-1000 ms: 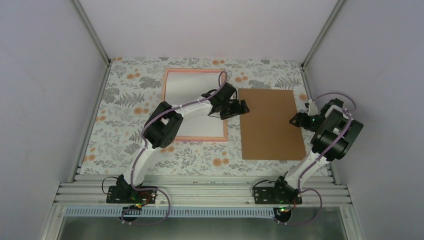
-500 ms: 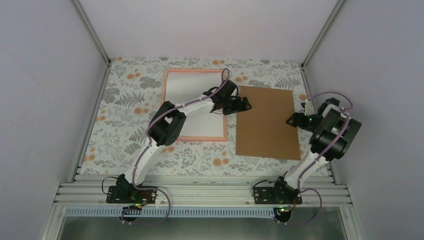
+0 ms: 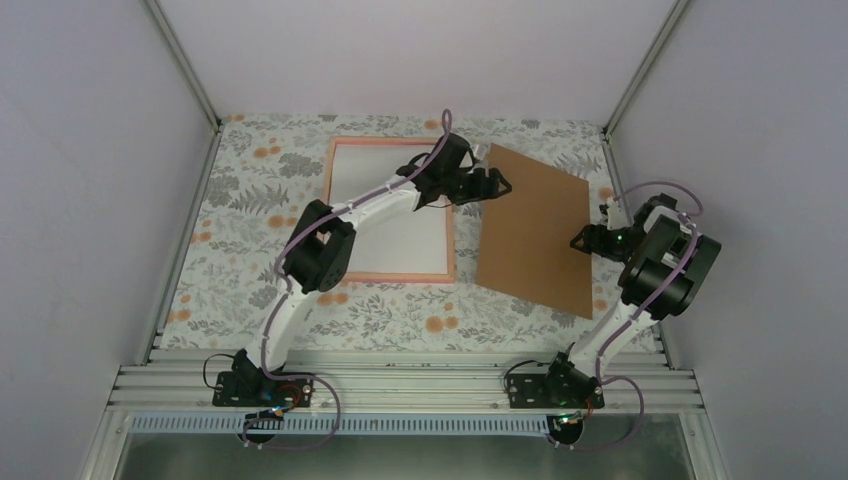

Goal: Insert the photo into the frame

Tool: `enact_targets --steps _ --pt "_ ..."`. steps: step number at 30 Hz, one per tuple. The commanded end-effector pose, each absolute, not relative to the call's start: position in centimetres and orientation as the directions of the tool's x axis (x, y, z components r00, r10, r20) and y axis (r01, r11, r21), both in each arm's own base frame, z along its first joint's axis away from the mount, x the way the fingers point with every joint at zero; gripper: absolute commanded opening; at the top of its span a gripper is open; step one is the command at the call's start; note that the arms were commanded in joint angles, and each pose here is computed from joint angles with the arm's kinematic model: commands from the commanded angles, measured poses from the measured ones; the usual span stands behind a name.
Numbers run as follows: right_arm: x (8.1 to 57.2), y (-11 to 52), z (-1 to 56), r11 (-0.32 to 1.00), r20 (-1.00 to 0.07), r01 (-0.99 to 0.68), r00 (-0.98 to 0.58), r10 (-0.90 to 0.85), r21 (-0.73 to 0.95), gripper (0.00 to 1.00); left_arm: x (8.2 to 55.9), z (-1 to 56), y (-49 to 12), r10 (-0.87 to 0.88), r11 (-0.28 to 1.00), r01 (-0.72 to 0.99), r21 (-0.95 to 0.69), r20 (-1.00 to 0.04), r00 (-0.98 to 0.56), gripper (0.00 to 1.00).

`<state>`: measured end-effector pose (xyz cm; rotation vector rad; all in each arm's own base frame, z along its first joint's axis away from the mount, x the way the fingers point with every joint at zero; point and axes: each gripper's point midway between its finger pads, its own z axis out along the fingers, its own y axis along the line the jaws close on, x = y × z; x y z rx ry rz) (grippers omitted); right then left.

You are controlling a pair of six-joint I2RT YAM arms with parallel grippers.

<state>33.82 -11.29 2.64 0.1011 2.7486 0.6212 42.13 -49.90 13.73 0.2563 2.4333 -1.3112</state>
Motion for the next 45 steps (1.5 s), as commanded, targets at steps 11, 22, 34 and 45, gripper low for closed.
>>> enact_targets --steps 11,22,34,45 --pt "29.8 -2.3 0.0 0.758 -0.050 0.038 -0.994 0.093 0.651 0.74 39.9 12.6 -42.6 0.159 0.623 0.449 -0.641 -0.458 -0.875 0.91" --pt "30.1 -3.4 -0.4 0.777 -0.053 0.051 -0.993 0.108 0.627 0.73 37.9 12.0 -36.5 0.244 0.529 0.539 -0.655 -0.491 -0.836 1.00" --pt "29.7 -2.9 -1.0 0.762 -0.034 0.069 -0.992 0.119 0.644 0.72 36.1 8.6 -39.2 0.250 0.464 0.435 -0.772 -0.357 -0.900 0.85" --pt "29.8 -3.0 -1.0 0.768 -0.041 0.062 -0.993 0.115 0.637 0.72 36.7 7.6 -36.4 0.197 0.564 0.393 -0.727 -0.343 -0.918 0.85"
